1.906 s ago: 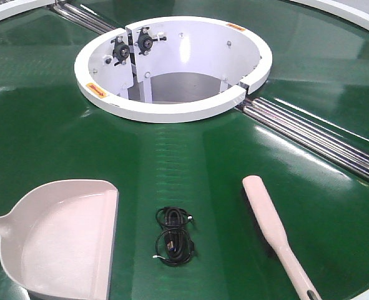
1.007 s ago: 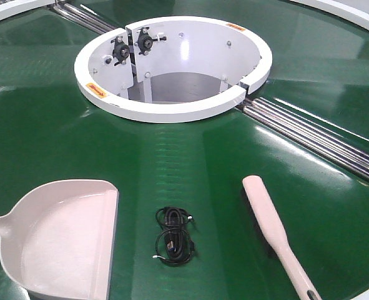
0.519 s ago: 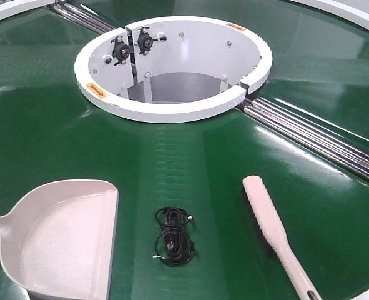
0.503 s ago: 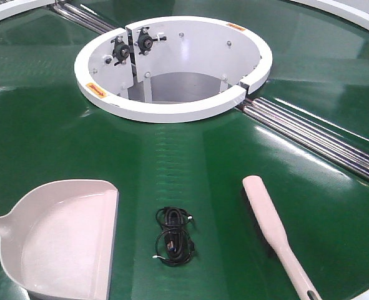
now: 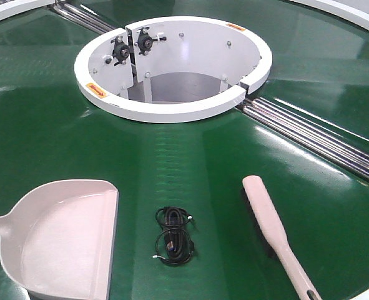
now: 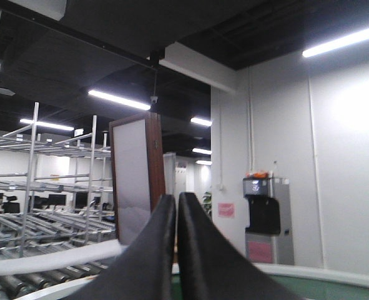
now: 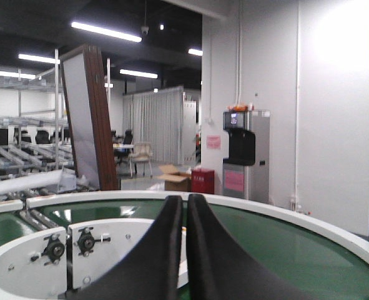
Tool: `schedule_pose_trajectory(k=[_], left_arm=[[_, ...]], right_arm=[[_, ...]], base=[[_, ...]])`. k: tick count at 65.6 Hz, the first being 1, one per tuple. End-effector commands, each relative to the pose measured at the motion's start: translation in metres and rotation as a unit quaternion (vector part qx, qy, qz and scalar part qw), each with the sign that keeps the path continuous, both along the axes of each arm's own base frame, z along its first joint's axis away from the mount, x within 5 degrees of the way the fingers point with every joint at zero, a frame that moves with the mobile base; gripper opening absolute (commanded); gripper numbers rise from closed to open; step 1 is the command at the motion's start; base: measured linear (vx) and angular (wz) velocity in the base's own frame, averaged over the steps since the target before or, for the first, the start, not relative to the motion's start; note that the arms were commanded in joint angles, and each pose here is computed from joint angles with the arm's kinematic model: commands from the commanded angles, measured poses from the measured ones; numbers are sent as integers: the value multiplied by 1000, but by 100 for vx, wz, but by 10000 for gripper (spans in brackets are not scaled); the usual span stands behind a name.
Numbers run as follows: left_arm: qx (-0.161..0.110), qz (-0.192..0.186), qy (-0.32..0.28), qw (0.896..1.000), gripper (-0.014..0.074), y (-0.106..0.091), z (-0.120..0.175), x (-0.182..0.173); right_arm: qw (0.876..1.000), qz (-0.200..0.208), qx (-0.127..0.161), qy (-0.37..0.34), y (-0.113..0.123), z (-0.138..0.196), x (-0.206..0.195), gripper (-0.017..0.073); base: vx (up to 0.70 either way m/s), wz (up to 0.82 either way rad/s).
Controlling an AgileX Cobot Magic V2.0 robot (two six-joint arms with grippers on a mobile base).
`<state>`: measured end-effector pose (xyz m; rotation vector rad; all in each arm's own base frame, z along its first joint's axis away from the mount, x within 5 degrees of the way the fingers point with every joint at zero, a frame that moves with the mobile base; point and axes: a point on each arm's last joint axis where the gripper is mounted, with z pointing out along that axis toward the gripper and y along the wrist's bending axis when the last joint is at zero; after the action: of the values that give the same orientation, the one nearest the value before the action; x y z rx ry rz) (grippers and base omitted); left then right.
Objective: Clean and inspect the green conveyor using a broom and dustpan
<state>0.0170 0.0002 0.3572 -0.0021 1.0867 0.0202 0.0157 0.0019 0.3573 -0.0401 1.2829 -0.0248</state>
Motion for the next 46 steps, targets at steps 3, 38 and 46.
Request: schedule_pose_trajectory(k=[3, 38, 46], left_arm=[[3, 5, 40, 999, -19, 1, 42, 14], [19, 12, 218, 976, 497, 2, 61, 98], [15, 9, 236, 972, 683, 2, 58, 98]], right_arm=[[1000, 5, 7, 8, 0, 37, 14, 0], [985, 17, 37, 165, 2, 25, 110, 595], [986, 17, 40, 158, 2, 26, 110, 695]], base=[[0, 0], [0, 0], [0, 0]])
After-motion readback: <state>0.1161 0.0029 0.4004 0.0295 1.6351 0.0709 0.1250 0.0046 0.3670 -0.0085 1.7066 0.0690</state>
